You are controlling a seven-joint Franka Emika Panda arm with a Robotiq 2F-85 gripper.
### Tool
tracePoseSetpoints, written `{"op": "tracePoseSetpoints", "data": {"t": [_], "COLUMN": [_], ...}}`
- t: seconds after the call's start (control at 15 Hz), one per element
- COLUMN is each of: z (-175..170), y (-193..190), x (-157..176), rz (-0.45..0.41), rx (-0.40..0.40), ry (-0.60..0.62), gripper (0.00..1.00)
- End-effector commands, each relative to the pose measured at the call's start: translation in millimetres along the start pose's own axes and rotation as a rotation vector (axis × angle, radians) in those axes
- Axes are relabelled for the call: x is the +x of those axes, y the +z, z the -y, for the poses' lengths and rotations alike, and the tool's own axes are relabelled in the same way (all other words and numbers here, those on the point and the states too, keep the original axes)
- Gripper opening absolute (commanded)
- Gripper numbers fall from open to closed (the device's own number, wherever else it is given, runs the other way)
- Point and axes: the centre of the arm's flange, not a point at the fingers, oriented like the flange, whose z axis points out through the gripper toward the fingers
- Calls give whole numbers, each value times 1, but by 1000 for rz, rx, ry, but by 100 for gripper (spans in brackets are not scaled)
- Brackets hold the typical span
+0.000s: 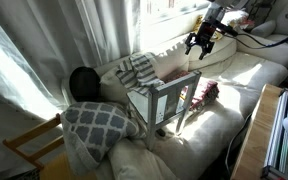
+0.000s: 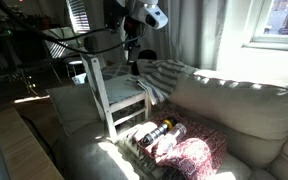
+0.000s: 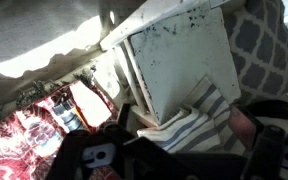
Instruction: Hang the towel on the chair
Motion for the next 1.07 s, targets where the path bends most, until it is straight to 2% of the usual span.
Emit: {"op": "tracePoseSetpoints", "data": {"t": [0.0, 0.27, 0.47, 0.67, 0.73, 1.0], "z": [-20, -40, -57, -64, -58, -59], "y": [48, 98, 143, 178, 149, 155], "x": [51, 88, 116, 139, 106, 111], "rz": [-19, -10, -9, -2, -1, -4], "rx": [77, 186, 263, 391, 293, 299], "ry": [134, 251, 294, 332, 326, 324], "gripper": [100, 100, 100, 100, 100, 100]}}
